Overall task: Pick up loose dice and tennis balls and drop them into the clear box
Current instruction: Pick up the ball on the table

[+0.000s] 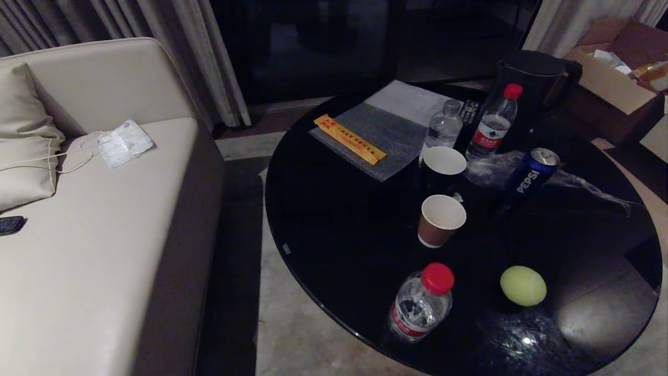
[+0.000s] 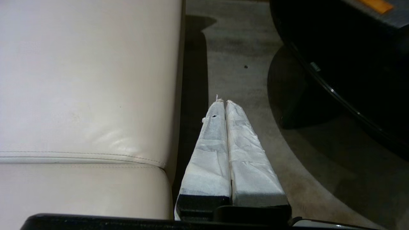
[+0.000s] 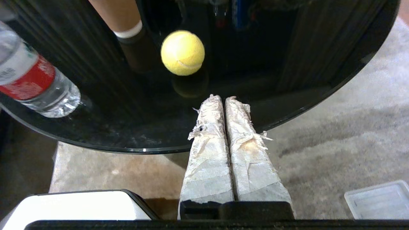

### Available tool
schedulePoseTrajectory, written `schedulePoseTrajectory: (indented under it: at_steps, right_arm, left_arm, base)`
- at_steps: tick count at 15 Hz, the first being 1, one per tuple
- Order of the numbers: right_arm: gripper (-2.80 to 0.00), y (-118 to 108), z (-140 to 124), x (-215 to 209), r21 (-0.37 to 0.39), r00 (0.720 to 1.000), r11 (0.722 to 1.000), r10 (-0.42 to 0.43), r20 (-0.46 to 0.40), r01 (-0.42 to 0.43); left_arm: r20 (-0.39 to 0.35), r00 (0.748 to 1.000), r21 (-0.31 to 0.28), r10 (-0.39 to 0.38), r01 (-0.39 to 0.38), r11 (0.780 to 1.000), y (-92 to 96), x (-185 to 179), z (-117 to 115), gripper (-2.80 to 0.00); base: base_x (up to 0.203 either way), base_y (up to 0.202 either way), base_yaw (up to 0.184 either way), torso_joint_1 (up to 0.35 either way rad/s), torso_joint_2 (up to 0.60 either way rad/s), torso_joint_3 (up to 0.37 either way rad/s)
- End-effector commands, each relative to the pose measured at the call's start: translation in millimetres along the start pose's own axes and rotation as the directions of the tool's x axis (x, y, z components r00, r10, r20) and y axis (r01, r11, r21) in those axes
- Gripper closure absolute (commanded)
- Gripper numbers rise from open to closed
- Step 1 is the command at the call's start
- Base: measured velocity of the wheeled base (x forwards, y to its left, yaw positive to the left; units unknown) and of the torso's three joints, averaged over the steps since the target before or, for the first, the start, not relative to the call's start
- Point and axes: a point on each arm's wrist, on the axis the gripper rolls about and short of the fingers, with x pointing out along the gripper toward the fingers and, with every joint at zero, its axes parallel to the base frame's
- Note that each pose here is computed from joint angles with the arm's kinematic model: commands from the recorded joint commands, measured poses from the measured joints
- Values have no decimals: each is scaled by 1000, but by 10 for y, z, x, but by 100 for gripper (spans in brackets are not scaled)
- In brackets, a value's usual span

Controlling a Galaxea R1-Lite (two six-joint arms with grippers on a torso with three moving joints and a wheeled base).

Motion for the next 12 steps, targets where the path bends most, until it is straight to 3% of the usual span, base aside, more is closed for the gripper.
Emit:
schedulePoseTrajectory:
  at_steps: [1, 8, 12]
  right_arm:
    - [0, 1, 1, 1, -13, 1000, 1000, 3, -2, -4]
    - [0, 9, 113, -20, -19, 999, 1000, 4, -42, -4]
    - [0, 58, 607, 199, -12, 969, 999, 26, -247, -30]
  left_arm:
    - [-2, 1000, -1, 2, -2, 1000, 0, 2, -4, 0]
    - [-3, 1000, 0, 1, -1, 1000, 1, 2, -4, 0]
    - [-3, 1000, 0, 1, -1, 1000, 1, 2, -4, 0]
  base:
    - [0, 0, 0, 2, 2, -203]
    - [0, 0, 0, 2, 2, -109]
    - [0, 0, 0, 0, 0, 0]
